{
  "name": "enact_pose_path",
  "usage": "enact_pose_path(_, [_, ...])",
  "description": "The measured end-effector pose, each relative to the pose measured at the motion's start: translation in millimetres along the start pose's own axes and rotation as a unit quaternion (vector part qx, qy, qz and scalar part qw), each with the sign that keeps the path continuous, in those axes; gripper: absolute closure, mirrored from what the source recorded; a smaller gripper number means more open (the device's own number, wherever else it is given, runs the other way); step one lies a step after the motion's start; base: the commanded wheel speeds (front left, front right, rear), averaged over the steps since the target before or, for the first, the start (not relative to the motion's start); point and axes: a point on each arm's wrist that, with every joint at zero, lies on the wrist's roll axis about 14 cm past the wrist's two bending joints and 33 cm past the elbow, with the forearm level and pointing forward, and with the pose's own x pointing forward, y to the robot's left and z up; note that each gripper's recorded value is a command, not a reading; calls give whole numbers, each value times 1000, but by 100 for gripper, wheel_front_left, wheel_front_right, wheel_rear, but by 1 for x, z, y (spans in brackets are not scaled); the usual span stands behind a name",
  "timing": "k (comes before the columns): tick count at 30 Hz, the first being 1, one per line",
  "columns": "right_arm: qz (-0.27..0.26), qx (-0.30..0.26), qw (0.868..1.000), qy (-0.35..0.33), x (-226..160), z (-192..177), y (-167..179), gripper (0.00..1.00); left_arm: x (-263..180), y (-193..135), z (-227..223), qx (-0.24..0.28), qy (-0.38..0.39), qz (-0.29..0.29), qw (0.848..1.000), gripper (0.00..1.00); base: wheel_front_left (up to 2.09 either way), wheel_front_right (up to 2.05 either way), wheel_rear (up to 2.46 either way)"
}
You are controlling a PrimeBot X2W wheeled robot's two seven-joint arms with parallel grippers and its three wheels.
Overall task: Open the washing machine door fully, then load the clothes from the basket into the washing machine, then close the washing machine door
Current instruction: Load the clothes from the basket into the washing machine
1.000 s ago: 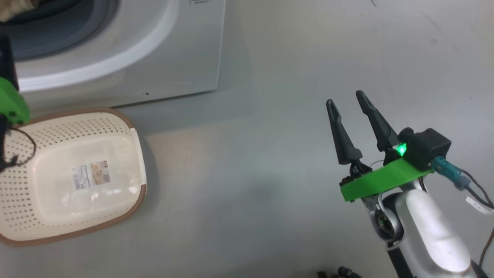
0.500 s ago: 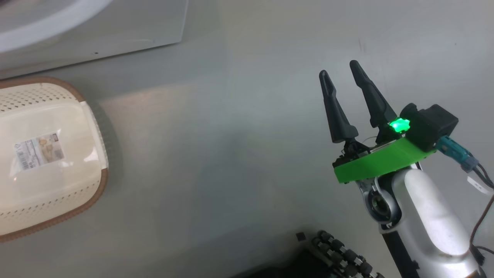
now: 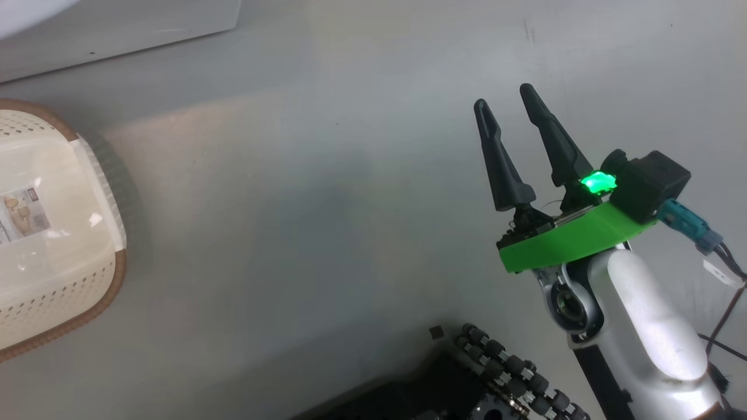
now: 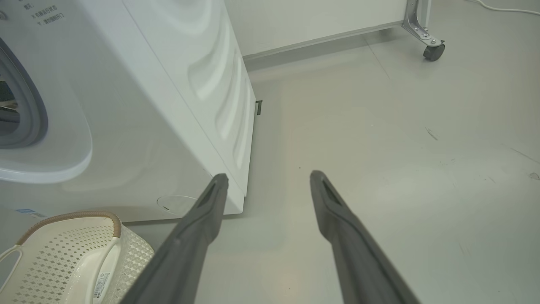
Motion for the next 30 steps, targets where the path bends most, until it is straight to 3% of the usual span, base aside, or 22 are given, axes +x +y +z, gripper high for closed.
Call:
enact_pose_path(9, [2,-4,1000,3,6,-3,-1,0,7,8,-17,-38,120,-6,992,0,0,0,0])
enact_pose_path(10, [2,-3,1000,3,6,-4,-1,0,7,8,-17,-42,128,-7,991,25,0,0,0])
enact_pose_path(11, [1,-2,1000,4,6,-4,-2,0,7,9,-18,-43,134,-6,990,70,0,0,0])
enact_pose_path(12, [1,-2,1000,4,6,-4,-2,0,7,9,-18,-43,134,-6,990,100,0,0,0])
enact_pose_path(18, [0,2,1000,6,6,-7,-3,0,10,8,-17,-40,141,-5,989,100,0,0,0])
enact_pose_path(24, [2,3,1000,3,11,-6,-3,0,20,17,17,-9,34,24,999,100,0,0,0])
enact_pose_path(30, [-2,7,1000,10,10,-10,-6,0,29,32,45,-7,-65,60,996,100,0,0,0])
